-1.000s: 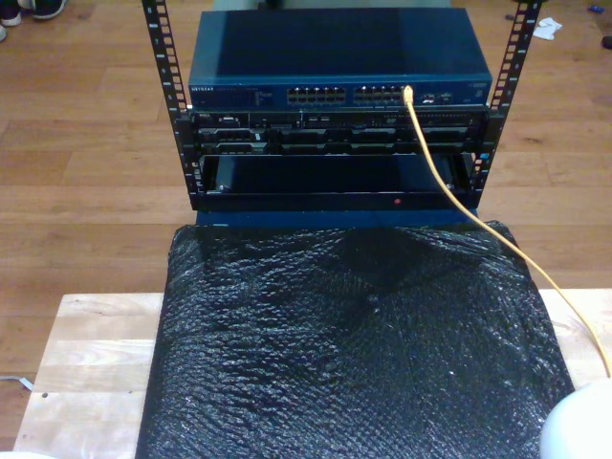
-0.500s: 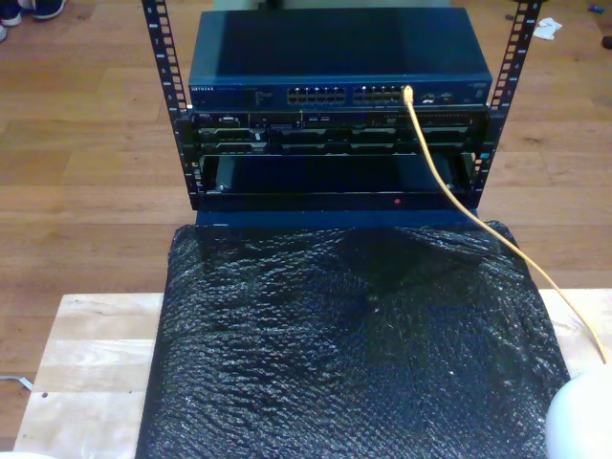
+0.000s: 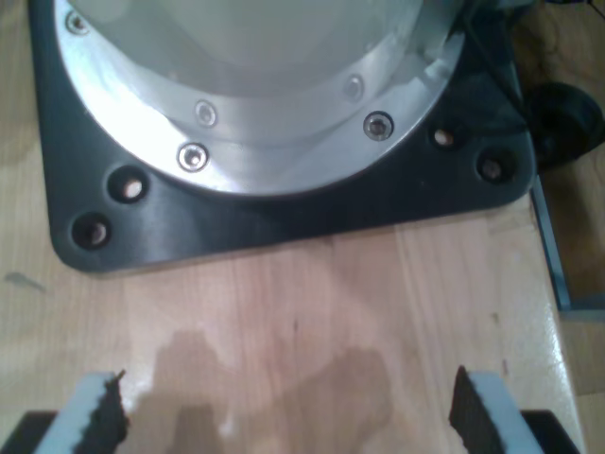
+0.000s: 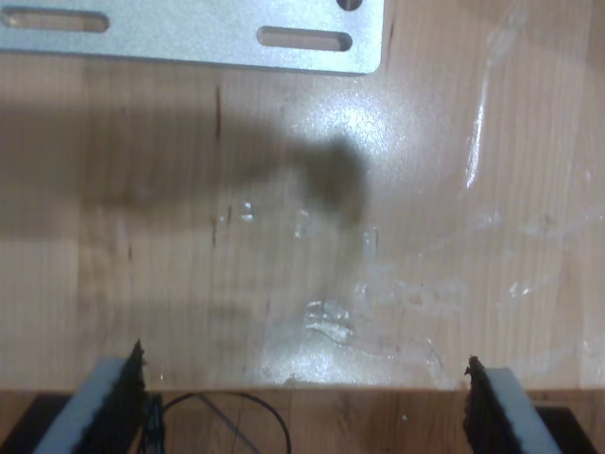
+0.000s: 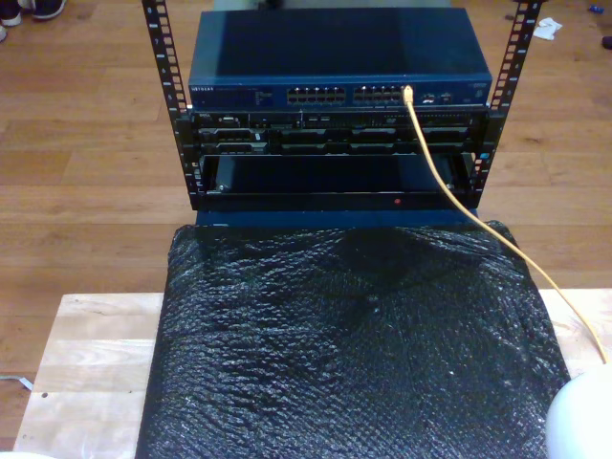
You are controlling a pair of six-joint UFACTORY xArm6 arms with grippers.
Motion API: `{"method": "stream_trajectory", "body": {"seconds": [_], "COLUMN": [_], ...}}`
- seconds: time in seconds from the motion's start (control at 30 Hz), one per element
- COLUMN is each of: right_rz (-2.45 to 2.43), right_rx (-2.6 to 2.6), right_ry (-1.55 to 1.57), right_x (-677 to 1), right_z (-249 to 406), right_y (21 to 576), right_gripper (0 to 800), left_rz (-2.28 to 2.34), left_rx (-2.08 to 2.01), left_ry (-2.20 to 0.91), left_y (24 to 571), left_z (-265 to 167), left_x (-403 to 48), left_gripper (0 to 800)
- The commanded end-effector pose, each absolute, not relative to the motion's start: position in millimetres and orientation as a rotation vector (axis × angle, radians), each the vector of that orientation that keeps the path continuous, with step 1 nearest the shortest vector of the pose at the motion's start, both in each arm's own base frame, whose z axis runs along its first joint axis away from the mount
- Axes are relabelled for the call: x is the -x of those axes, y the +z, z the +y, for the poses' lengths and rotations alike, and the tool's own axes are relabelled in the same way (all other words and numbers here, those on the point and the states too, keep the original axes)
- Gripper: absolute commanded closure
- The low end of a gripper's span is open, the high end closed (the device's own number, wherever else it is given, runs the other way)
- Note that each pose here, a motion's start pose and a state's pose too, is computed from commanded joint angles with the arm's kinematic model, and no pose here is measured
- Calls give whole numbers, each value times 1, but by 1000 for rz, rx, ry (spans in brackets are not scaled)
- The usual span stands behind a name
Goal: Grab the cable and plug it in
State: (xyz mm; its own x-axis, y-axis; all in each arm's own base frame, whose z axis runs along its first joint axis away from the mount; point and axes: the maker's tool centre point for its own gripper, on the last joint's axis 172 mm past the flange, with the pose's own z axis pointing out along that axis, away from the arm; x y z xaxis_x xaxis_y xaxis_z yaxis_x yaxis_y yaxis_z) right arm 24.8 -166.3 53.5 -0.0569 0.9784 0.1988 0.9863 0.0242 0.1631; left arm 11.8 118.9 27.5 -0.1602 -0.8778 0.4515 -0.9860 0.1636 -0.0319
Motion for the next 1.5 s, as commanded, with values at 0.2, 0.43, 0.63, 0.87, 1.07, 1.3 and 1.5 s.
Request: {"method": "stream_trajectory", "body": {"seconds": [0.2,0.43,0.63,0.87,1.07,1.3,1.5], "right_rz": [-2217,-2204,-2205,-2205,-2205,-2205,-2205], "right_rx": [2143,2157,2178,2181,2181,2181,2181], "right_ry": [-394,-391,-366,-365,-365,-365,-365], "right_x": [-23,-23,-22,-22,-22,-22,-22], "right_z": [-160,-154,-156,-156,-156,-156,-156], "right_y": [42,29,25,25,25,25,25], "right_gripper": [3,2,2,2,2,1,2], "left_rz": [-2118,-2119,-2118,-2119,-2119,-2117,-2117], "left_rx": [-1782,-1780,-1782,-1780,-1780,-1783,-1783], "left_ry": [461,461,461,461,461,462,462], "left_y": [28,28,28,28,28,28,28], "left_z": [119,119,119,119,119,119,119], "left_x": [-12,-12,-12,-12,-12,-12,-12], "left_gripper": [0,0,0,0,0,0,0]}}
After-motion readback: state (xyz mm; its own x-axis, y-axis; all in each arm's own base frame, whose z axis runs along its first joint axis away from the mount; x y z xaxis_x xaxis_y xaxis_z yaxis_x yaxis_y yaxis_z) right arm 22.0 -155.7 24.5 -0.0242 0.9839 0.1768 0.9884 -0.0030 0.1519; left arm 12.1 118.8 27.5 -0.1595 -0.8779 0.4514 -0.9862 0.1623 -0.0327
